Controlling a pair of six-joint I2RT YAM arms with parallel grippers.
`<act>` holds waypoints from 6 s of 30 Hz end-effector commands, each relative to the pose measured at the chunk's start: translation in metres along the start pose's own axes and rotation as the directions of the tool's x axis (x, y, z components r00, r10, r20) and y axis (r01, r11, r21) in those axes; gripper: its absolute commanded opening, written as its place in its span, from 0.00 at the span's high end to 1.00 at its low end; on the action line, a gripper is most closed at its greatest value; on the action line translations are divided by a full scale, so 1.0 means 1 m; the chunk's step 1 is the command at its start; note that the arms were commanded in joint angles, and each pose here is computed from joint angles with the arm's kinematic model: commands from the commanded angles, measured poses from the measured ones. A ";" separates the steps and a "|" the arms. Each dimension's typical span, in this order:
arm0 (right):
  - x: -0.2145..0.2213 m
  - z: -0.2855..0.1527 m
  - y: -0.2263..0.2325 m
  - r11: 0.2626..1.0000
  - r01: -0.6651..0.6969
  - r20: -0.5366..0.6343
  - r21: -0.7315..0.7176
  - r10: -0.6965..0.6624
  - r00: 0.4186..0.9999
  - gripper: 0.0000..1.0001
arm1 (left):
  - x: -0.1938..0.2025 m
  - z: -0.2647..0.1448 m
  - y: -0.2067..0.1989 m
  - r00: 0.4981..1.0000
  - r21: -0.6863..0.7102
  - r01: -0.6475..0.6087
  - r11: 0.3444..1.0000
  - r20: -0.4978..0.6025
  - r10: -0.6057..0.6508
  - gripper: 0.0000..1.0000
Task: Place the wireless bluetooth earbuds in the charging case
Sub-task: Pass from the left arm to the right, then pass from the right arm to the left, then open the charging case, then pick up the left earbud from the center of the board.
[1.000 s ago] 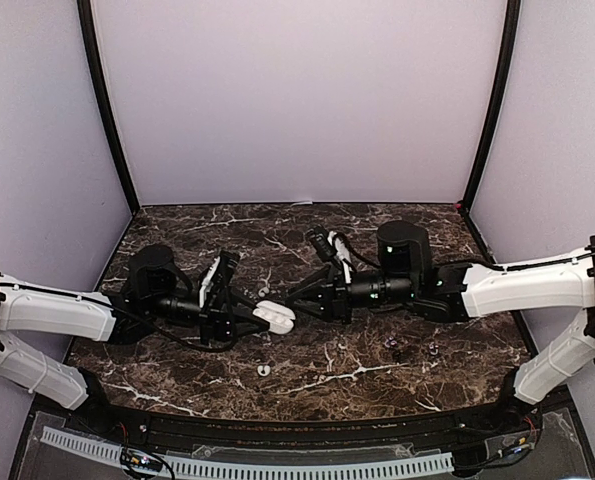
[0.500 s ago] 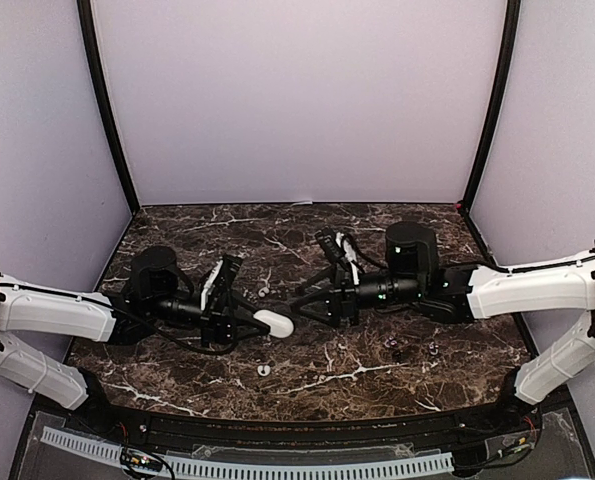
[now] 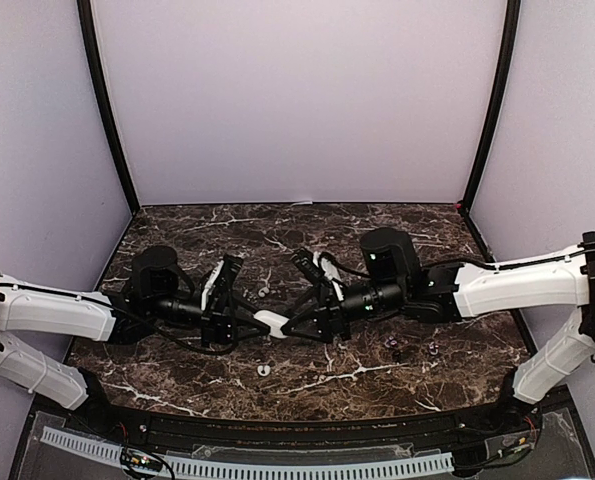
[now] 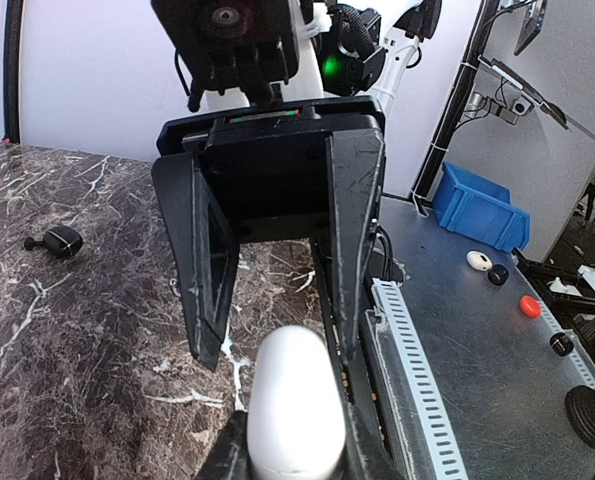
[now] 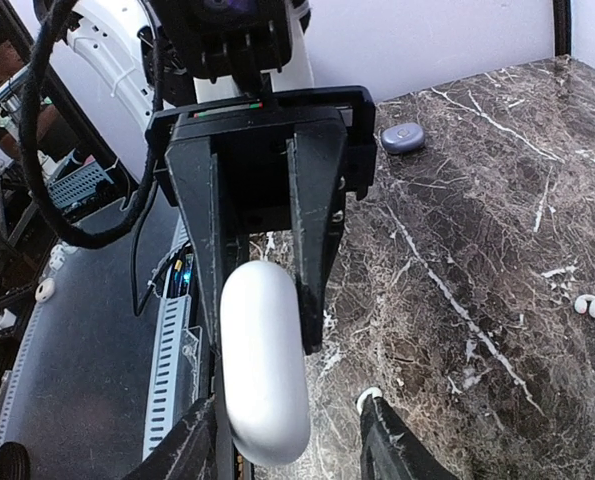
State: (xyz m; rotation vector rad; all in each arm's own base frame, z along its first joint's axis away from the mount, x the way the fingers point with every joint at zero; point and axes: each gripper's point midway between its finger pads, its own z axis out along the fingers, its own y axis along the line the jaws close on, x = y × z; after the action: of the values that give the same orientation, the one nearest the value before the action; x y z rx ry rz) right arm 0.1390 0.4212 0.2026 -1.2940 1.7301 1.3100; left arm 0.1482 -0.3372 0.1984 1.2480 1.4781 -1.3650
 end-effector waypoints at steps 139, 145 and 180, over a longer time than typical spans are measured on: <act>0.021 0.051 -0.203 0.765 -0.195 0.022 0.613 0.231 0.973 0.69 | 0.018 -0.147 0.133 0.965 -0.794 0.259 0.550 0.237 -0.113 0.94; 0.026 0.068 -0.226 0.720 -0.168 0.015 0.673 0.214 0.977 0.70 | 0.021 -0.159 0.137 0.957 -0.802 0.285 0.525 0.264 -0.117 0.94; 0.055 0.114 -0.257 0.670 -0.066 -0.094 0.739 0.200 0.975 0.83 | 0.019 -0.159 0.132 0.965 -0.801 0.252 0.544 0.250 -0.078 0.94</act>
State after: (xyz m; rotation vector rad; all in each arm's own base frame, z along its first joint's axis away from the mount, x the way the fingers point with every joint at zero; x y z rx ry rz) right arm 0.3604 0.4962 0.0368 -0.7708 2.1563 0.4362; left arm 0.2844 -0.1838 0.1627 0.3316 1.8454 -0.6528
